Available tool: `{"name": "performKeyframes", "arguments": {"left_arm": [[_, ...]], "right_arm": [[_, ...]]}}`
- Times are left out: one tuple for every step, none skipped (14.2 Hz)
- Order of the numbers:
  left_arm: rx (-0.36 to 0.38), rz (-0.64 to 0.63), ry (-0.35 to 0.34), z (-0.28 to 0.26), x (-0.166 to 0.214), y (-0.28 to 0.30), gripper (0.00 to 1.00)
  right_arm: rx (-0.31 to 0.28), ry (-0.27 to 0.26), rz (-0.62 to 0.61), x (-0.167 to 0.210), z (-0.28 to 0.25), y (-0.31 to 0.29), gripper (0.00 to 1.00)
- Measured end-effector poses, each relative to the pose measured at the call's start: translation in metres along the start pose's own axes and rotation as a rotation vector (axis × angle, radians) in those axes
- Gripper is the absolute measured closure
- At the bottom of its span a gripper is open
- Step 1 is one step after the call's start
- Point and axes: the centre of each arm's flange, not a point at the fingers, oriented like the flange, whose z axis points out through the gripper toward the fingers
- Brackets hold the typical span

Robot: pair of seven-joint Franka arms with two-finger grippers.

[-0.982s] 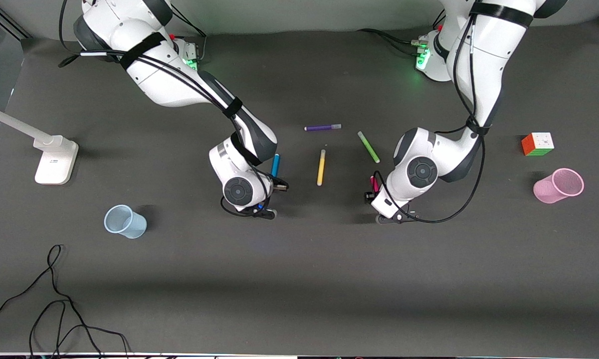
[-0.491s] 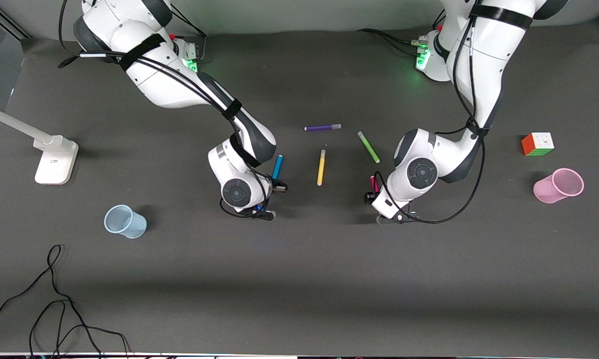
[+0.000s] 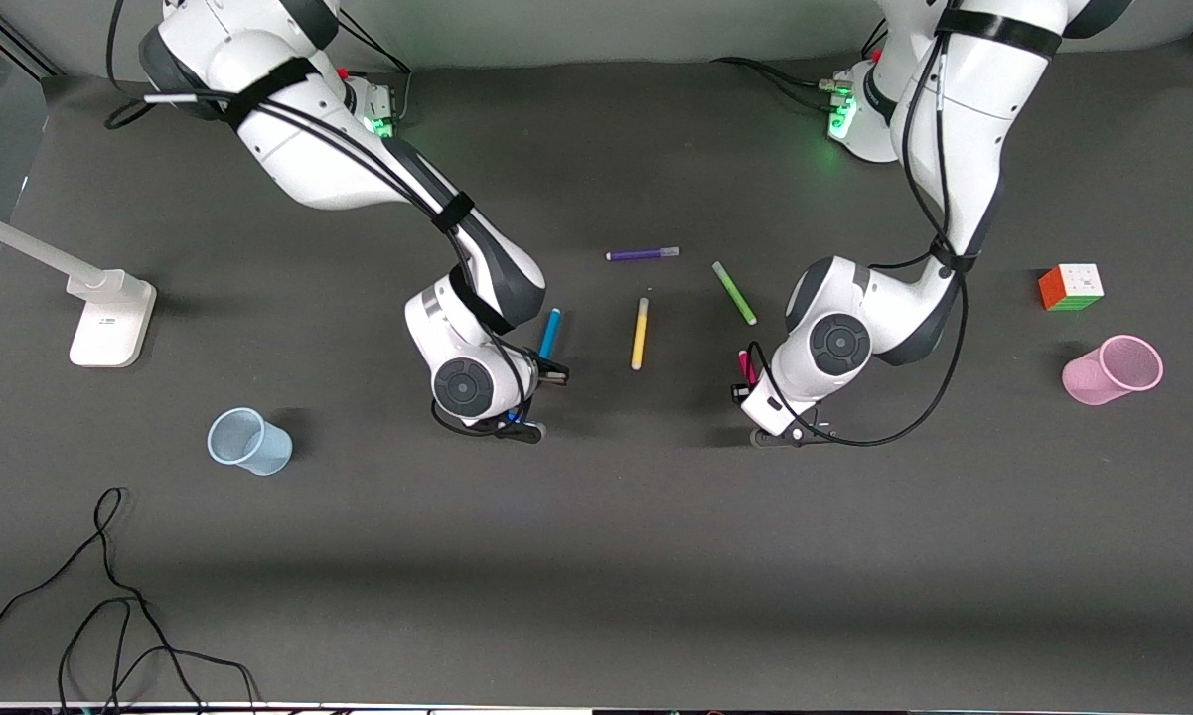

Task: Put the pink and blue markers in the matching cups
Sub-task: 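Grasp the blue marker with the right gripper while the left gripper grasps the pink marker, then carry the blue marker to the blue cup while the left gripper carries pink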

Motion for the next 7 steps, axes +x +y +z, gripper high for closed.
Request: {"name": "performKeyframes", "arguments": {"left_arm": [[0.0,0.0,0.0,0.0,0.0,0.0,0.83],[0.0,0.0,0.0,0.0,0.0,0.0,0.83],[0.0,0.0,0.0,0.0,0.0,0.0,0.83],[0.0,0.0,0.001,0.0,0.0,0.0,0.83],[-0.001,-0.002,0.002,-0.001,0.001,0.0,0.83],[-0.003,-0.006,0.009,-0.005,0.003,0.0,0.83],[-0.004,-0.011,0.017,-0.014,0.007,-0.002,0.83]], "right_arm": [[-0.001,-0.001,-0.004,-0.004,-0.018,0.0,0.83],[-0.001,0.004,-0.008,-0.009,-0.037,0.002,0.83],[0.002,0.015,-0.012,-0.014,-0.055,0.003,0.83],[-0.001,0.033,-0.016,-0.019,-0.072,0.006,0.83],[-0.018,0.057,-0.022,-0.024,-0.089,0.011,0.83],[-0.043,0.089,-0.03,-0.028,-0.104,0.016,0.83],[-0.064,0.122,-0.037,-0.031,-0.12,0.022,0.83]]}}
